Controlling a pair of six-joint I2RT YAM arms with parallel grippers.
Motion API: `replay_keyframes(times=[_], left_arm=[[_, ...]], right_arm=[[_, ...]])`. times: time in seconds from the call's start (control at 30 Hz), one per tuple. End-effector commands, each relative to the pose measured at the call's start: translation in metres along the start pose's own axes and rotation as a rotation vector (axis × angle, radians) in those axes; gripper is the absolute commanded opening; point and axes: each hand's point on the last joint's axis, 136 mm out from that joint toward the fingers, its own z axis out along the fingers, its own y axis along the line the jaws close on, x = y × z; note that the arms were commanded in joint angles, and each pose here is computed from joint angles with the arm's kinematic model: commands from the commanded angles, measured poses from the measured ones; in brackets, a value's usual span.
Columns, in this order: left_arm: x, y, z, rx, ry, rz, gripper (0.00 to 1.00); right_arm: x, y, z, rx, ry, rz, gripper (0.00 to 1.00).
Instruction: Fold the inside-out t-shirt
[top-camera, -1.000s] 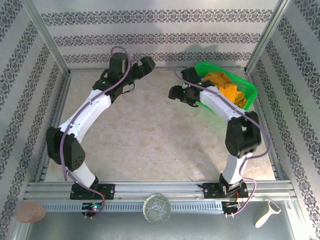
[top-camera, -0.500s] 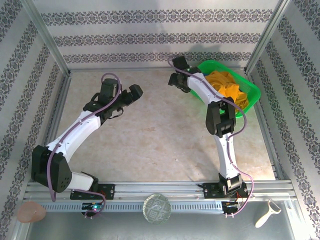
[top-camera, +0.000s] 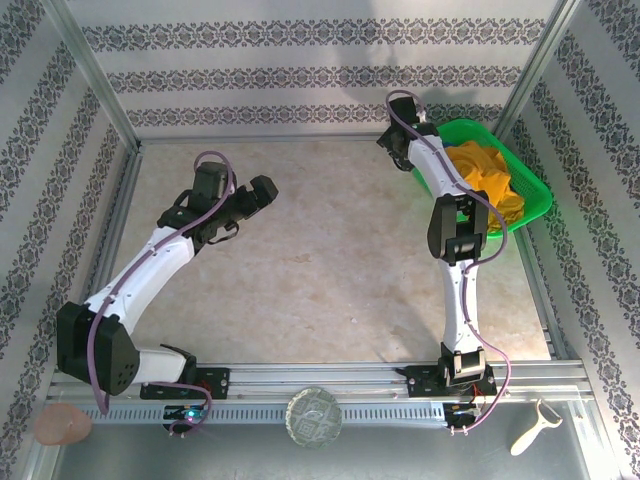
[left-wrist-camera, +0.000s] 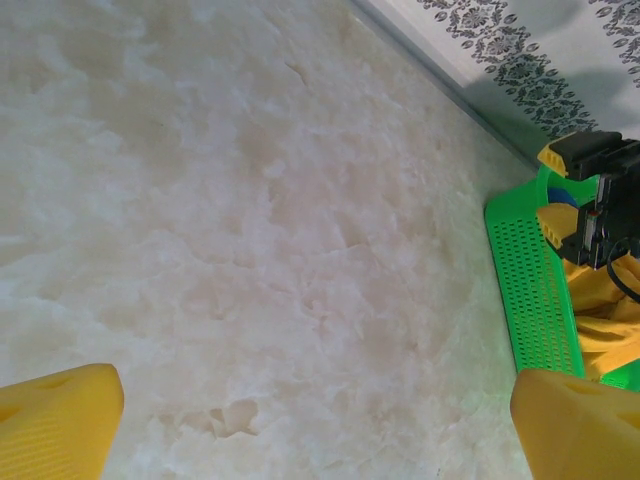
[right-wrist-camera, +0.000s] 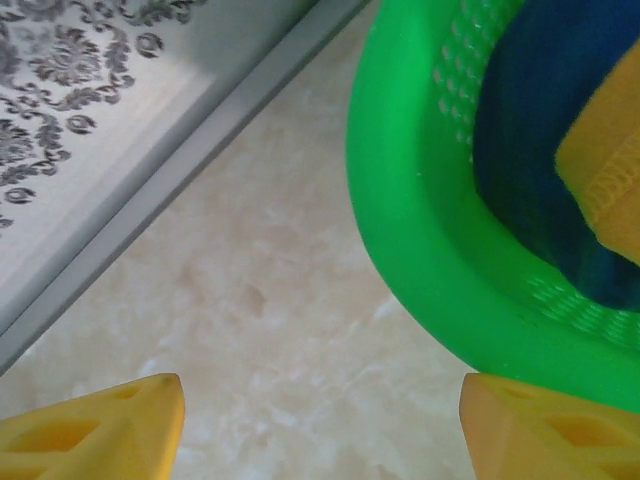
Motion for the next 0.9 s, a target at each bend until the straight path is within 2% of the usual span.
replay_keyframes(times=[0.0, 0.1, 0.2, 0.37, 0.57, 0.73, 0.87], left_arm=[[0.005, 0.011, -0.007, -0.030, 0.008, 0.007, 0.99], [0.005, 0.010, -0.007, -0.020, 0.009, -0.004, 0.99], [0.006, 0.007, -0.008, -0.006, 0.018, -0.010, 0.99], [0.009, 0.003, -0.015, 0.004, 0.034, -0.005, 0.99], [0.014, 0.001, -0.019, 0.026, 0.044, 0.003, 0.99], [0.022, -0.002, -0.016, 0.042, 0.075, 0.011, 0.99], [0.025, -0.001, -0.014, 0.048, 0.081, 0.008, 0.99]], right_arm=[[-0.003, 0.032, -0.015, -0.122, 0.033, -0.048, 0.72], [-0.001, 0.051, -0.052, -0.206, 0.020, -0.107, 0.73], [-0.008, 0.039, -0.085, -0.219, -0.015, -0.124, 0.74], [-0.026, -0.038, -0.109, -0.092, -0.057, -0.095, 0.78], [-0.014, -0.135, -0.118, 0.078, -0.044, -0.035, 0.85], [0.003, -0.189, -0.121, 0.190, -0.034, -0.030, 0.88], [0.024, -0.210, -0.122, 0.221, -0.004, -0.011, 0.88]])
